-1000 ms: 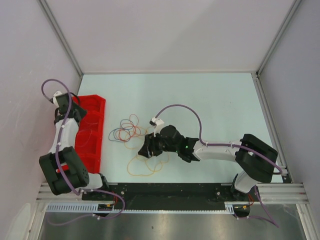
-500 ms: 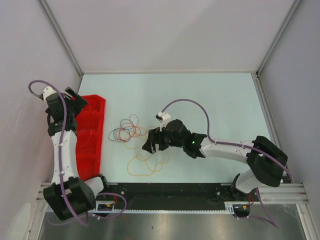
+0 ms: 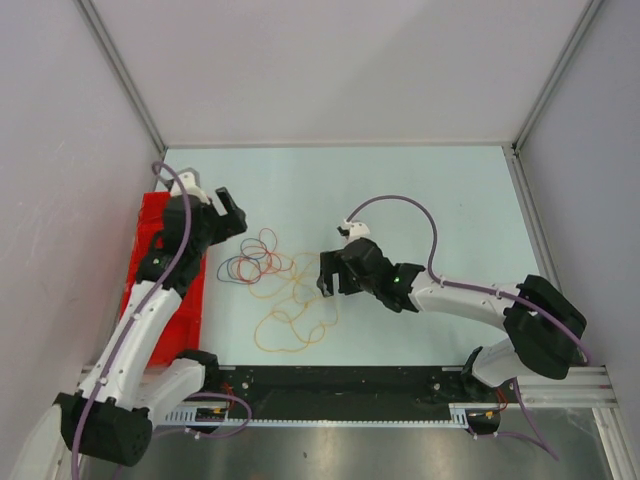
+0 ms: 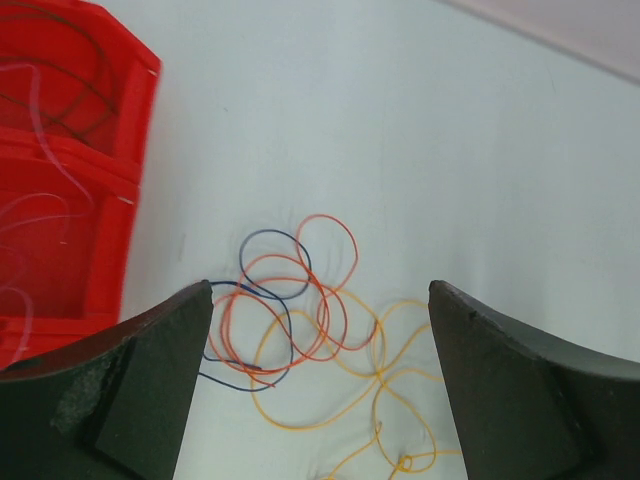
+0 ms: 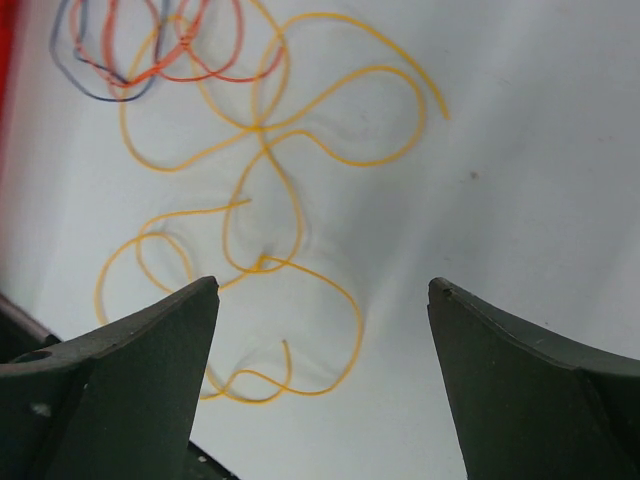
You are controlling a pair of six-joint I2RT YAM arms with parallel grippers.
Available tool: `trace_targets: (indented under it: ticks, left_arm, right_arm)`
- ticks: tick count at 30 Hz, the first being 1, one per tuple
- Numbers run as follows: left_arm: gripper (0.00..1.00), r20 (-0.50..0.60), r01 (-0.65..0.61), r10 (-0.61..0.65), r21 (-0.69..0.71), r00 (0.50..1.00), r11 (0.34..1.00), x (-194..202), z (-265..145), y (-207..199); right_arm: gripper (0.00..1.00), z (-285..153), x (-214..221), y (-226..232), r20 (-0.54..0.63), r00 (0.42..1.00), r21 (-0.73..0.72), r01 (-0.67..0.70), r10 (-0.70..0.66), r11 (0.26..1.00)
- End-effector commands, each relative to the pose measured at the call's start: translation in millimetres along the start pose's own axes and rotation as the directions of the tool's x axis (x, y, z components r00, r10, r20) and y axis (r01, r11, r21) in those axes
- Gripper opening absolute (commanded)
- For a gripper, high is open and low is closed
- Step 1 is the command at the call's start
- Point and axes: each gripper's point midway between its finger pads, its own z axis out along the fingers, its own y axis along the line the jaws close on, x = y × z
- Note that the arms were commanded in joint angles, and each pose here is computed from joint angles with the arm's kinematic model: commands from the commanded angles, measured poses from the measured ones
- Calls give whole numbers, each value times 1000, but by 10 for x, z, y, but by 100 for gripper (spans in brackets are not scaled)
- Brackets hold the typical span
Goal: Untangle the cables
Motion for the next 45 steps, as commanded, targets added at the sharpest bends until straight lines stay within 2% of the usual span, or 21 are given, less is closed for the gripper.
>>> trace_targets:
  ticks: [1, 6, 15, 23, 29, 32, 37, 40, 45]
  left_arm:
    - [92, -94, -77, 80, 34, 992, 996, 364, 108, -225]
    - [89, -172, -127, 138, 74, 975, 989, 703, 321, -475]
    - [85, -247, -174, 190, 86, 950, 981, 1076, 579, -722]
    - [82, -268, -273, 311, 168, 912, 947, 1406, 501, -1065]
    - [82, -290, -292, 355, 239, 889, 926, 1652, 358, -1173]
    - [81, -301, -308, 383, 267, 873, 913, 1785, 300, -1220]
    - [79, -323, -340, 421, 279, 847, 898, 2040, 303, -1230]
    - [77, -346, -358, 439, 275, 829, 892, 2166, 336, -1198]
    - [78, -357, -398, 468, 254, 808, 882, 2278, 336, -1118]
  right_arm:
    - [90, -32, 139, -387, 34, 997, 169, -68, 63, 983]
    - [89, -57, 280, -658, 100, 983, 241, -173, 153, 955]
    - [88, -98, 444, -1014, 182, 975, 317, -178, 124, 932]
    - [89, -83, 378, -1011, 293, 946, 211, -208, 141, 955]
    - [90, 11, 403, -1039, 278, 945, 134, -216, 173, 967]
    - [91, -5, 426, -1149, 281, 930, 89, -270, 236, 959]
    - [90, -19, 383, -1396, 279, 873, -20, -411, 400, 911]
    - [86, 52, 442, -1537, 239, 850, -42, -473, 468, 880]
    - [83, 188, 510, -1653, 178, 838, -46, -516, 515, 855]
